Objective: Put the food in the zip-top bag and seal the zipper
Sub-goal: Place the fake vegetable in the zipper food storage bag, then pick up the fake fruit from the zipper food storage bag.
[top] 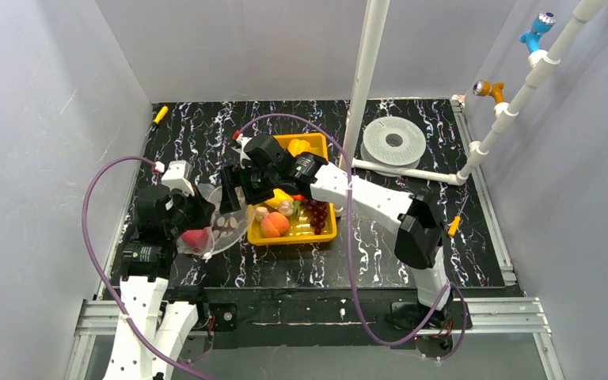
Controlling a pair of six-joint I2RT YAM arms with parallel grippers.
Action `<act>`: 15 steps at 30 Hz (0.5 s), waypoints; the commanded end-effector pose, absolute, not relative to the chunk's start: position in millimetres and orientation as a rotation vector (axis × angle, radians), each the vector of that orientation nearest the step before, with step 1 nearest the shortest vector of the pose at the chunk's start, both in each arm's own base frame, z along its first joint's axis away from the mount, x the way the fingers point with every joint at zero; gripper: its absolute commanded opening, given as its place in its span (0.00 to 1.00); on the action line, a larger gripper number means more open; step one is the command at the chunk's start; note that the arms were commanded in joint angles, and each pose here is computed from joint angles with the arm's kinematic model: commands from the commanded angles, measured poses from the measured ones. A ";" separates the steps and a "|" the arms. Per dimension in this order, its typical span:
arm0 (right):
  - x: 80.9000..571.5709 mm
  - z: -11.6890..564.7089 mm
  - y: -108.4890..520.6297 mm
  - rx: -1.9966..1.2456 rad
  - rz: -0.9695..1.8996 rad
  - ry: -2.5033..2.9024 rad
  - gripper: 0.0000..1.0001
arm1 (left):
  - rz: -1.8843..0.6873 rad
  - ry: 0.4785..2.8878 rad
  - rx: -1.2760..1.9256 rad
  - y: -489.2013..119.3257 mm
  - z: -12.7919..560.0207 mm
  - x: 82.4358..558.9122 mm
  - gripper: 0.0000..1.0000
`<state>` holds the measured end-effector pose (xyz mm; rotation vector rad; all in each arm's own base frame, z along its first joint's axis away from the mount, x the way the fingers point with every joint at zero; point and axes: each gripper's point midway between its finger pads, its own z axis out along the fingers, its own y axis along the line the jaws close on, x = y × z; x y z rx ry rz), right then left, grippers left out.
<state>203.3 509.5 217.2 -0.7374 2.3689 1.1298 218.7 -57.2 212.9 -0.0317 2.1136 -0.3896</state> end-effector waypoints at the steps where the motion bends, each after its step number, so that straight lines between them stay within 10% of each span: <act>1: 197.4 271.9 493.9 -0.790 1.134 2.214 0.89 | -0.373 2.100 -0.036 -55.0 214.0 217.9 0.00; 15: 210.6 254.0 404.7 -0.862 0.694 2.163 0.89 | -0.344 2.171 -0.077 -50.0 201.1 223.6 0.00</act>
